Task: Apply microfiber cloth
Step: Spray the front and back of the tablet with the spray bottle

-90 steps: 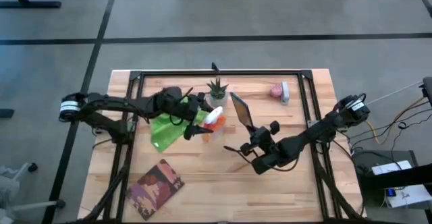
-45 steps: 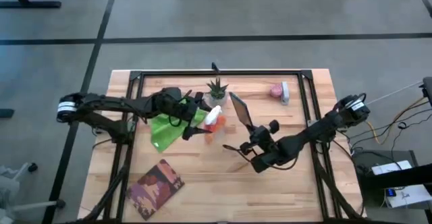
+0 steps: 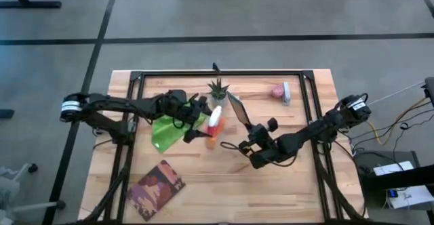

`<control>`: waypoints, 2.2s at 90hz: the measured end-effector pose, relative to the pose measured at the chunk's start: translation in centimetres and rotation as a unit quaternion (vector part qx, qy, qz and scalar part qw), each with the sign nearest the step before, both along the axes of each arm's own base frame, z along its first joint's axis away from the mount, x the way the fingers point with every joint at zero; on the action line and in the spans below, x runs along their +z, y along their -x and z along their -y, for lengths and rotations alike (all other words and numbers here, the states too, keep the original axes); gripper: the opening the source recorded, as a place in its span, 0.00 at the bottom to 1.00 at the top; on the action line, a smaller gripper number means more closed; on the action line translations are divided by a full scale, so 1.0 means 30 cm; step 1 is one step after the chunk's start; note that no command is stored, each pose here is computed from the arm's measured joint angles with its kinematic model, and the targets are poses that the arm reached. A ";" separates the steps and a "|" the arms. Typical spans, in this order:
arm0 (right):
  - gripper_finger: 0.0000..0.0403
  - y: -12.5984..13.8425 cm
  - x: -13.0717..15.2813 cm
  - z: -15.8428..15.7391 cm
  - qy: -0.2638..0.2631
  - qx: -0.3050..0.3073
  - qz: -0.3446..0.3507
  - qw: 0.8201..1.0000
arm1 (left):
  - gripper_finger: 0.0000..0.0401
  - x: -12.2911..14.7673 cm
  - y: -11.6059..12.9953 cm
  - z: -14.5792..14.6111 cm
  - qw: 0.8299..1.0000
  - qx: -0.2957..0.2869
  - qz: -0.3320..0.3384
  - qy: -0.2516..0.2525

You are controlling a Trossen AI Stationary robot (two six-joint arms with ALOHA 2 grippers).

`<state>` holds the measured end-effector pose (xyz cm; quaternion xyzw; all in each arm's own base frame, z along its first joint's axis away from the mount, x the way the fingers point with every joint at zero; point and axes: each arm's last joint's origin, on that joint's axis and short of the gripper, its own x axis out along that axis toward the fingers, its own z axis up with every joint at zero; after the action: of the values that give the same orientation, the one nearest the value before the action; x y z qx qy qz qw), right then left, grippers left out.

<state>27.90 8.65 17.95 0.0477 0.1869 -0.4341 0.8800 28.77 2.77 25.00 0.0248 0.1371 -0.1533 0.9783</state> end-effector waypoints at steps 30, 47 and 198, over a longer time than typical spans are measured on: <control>0.02 -0.002 0.000 -0.002 -0.004 0.010 -0.008 1.000 | 0.91 0.005 -0.002 0.069 0.999 -0.035 0.000 0.015; 0.02 -0.003 0.000 -0.002 -0.004 0.011 -0.008 1.000 | 0.93 0.003 -0.002 0.063 0.999 -0.032 -0.002 0.013; 0.02 -0.010 0.004 -0.006 -0.006 0.018 -0.003 1.000 | 0.99 0.001 -0.013 0.024 0.999 0.044 0.016 -0.007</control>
<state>28.22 8.82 18.07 0.0480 0.1930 -0.4176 0.8866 29.15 2.05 25.03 0.0283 0.1231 -0.1087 0.9860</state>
